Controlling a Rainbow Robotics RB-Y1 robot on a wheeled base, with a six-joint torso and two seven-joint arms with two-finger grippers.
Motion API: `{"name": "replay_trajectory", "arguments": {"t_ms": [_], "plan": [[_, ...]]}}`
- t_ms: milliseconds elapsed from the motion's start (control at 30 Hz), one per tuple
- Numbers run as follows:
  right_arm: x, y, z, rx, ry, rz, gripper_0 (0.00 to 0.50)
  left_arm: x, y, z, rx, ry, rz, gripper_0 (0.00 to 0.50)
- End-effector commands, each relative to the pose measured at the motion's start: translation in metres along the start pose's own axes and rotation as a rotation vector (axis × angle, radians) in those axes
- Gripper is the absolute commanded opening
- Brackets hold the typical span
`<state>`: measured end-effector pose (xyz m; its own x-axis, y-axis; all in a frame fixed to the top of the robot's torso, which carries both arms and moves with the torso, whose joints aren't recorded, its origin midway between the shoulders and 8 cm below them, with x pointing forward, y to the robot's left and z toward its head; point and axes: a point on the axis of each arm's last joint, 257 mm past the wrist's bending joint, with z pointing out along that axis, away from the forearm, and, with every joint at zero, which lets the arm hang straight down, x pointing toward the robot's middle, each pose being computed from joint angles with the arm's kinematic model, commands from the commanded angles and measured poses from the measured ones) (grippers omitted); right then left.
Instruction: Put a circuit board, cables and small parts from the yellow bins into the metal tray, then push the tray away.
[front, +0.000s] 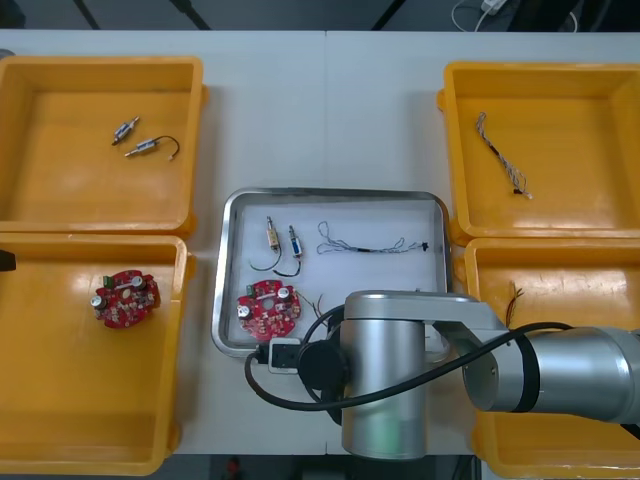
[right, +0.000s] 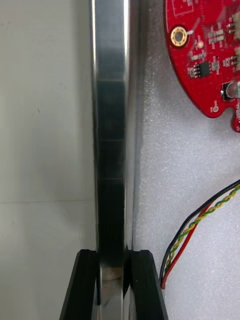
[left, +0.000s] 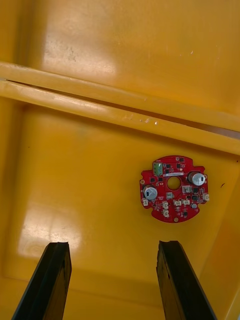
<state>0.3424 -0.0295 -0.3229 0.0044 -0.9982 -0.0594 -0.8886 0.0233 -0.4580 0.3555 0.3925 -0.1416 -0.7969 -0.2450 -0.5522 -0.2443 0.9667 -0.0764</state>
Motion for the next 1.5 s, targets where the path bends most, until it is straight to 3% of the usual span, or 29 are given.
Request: {"name": "replay_trajectory", "arguments": {"t_ms": [33,567,1500], "plan": [[-0.019,-0.009,-0.007,0.048,-0.039,-0.072,0.0,0.003,0.002,-0.006,0.003,-0.009,0.064,0.5],[-0.023,-0.073,-0.012,0.231,-0.064,-0.124,0.0,0.003,0.002,-0.006,0.003,-0.009,0.064,0.5],[-0.018,-0.19,-0.009,0.409,-0.003,-0.114,0.0,0.003,0.002,-0.006,0.003,-0.009,0.064,0.5]]}}
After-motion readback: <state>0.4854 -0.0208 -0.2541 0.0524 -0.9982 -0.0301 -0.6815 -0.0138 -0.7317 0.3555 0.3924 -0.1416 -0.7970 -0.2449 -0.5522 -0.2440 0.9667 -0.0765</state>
